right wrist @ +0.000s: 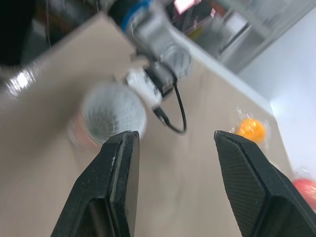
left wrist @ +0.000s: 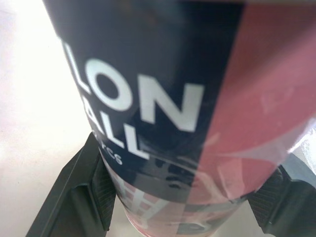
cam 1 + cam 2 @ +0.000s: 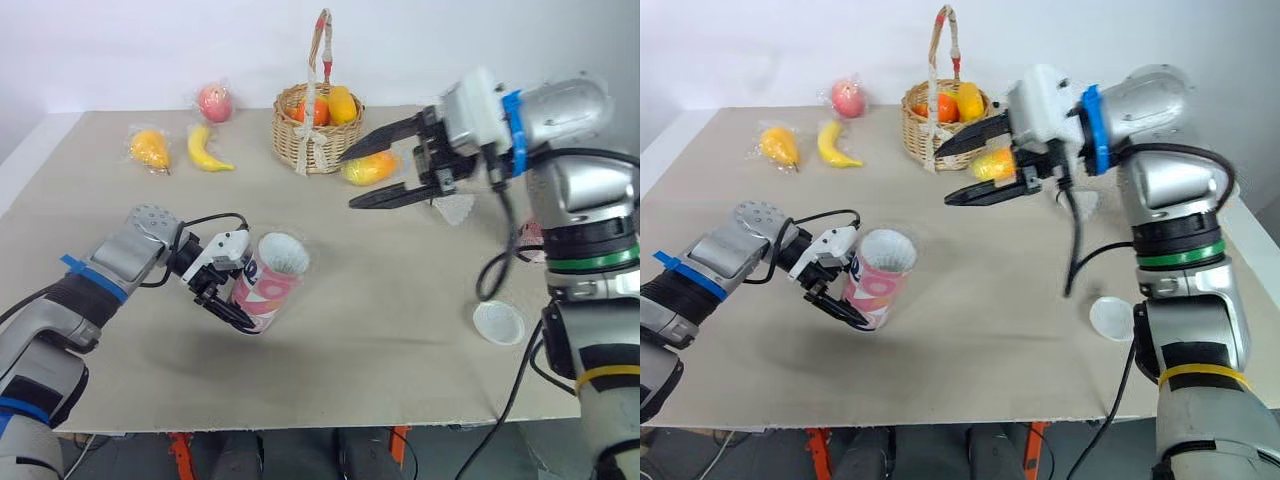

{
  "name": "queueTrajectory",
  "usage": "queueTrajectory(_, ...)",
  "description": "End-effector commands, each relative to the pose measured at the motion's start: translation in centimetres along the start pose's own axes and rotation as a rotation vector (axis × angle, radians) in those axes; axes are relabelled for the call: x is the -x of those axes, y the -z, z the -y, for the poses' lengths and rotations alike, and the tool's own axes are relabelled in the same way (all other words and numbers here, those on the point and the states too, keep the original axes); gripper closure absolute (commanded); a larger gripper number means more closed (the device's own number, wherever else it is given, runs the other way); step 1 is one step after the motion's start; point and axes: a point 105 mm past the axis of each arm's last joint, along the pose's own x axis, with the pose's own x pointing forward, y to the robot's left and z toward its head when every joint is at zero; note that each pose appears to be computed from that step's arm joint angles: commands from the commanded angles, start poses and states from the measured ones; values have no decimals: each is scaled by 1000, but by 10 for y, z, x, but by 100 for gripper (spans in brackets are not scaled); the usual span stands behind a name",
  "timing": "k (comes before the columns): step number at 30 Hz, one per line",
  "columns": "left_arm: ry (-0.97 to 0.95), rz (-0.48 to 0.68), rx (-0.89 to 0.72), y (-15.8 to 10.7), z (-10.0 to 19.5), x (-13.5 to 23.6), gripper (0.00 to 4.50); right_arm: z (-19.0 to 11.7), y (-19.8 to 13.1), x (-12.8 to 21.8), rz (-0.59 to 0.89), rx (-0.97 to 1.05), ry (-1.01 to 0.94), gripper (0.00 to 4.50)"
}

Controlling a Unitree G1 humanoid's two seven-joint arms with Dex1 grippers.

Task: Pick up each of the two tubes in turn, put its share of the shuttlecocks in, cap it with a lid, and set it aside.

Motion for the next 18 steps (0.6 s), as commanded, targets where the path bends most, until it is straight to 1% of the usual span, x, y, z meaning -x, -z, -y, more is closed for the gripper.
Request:
queueTrajectory(1,6,-4,-3,1,2,-2,143,2,9,12,-67,-23,90,187)
queueTrajectory(2,6,-3,-4,0,2,-2,143,4,17,18,-95,-51,142,187)
queueTrajectory(5,3,1,-5,0,2,-2,143,13,65,48,-254,-196,408,187)
queueTrajectory(8,1,2,-1,1,3,-1,143,8,101,80,-334,-369,646,187)
queueTrajectory(9,2,1,2,2,4,-1,143,0,112,91,-360,-427,709,187)
queueTrajectory(12,1,-1,4,3,5,-1,143,-16,130,113,-403,-558,843,187)
queueTrajectory(18,-3,5,6,4,6,-2,143,-36,154,144,-454,-735,1075,187)
